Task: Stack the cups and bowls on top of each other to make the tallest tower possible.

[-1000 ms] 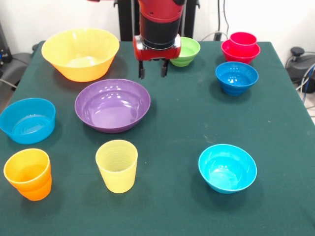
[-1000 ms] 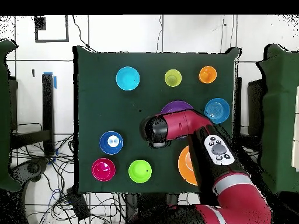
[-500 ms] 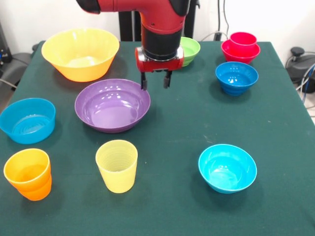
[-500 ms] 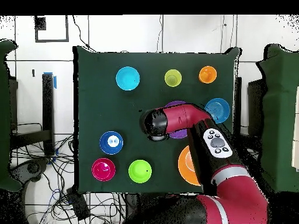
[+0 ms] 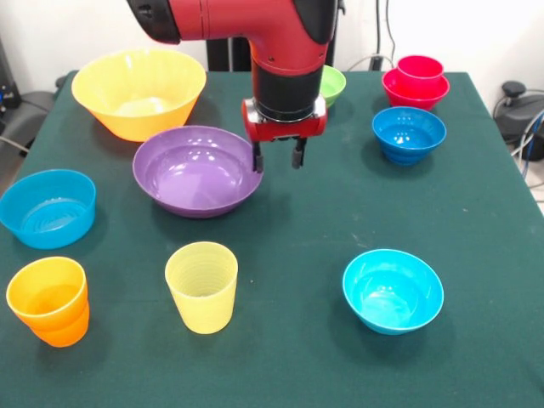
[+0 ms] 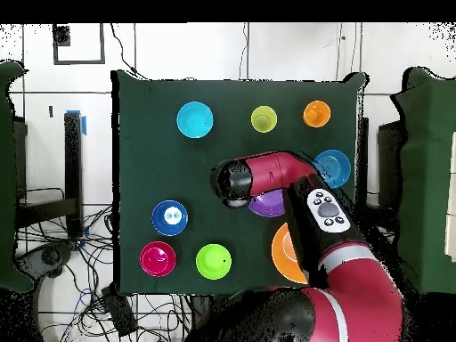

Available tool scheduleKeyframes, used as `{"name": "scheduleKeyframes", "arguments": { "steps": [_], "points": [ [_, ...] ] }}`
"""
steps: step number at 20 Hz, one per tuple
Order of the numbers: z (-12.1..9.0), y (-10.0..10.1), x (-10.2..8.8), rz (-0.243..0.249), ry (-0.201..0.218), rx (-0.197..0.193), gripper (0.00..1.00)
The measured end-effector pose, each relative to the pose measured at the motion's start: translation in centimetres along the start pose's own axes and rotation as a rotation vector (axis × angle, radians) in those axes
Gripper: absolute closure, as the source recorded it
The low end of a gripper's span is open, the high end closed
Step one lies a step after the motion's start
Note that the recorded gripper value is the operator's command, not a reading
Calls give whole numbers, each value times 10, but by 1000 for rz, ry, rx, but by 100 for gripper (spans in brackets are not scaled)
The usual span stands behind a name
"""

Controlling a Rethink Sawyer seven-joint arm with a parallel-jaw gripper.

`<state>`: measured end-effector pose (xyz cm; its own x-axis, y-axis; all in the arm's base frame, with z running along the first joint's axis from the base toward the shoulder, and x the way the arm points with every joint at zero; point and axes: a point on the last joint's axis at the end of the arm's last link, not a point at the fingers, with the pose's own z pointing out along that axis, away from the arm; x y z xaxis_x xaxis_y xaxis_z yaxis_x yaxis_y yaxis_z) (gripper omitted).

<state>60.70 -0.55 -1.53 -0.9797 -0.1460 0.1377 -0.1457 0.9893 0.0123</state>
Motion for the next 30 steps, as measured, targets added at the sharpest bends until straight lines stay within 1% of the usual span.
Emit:
{"name": "scheduleKeyframes", "arguments": {
  "steps": [6,11,15,17,18,22,30],
  "points": [
    [1,1,-6,0,-9,-5,0],
    [-2,-3,-10,6,-9,0,0],
    [-5,-7,-14,13,7,7,0],
    [-8,-9,-15,16,26,10,0],
    [-10,-10,-15,17,43,12,0],
    [-13,-11,-18,20,60,14,0],
    [-17,-9,-24,19,48,-3,0]
  ]
}}
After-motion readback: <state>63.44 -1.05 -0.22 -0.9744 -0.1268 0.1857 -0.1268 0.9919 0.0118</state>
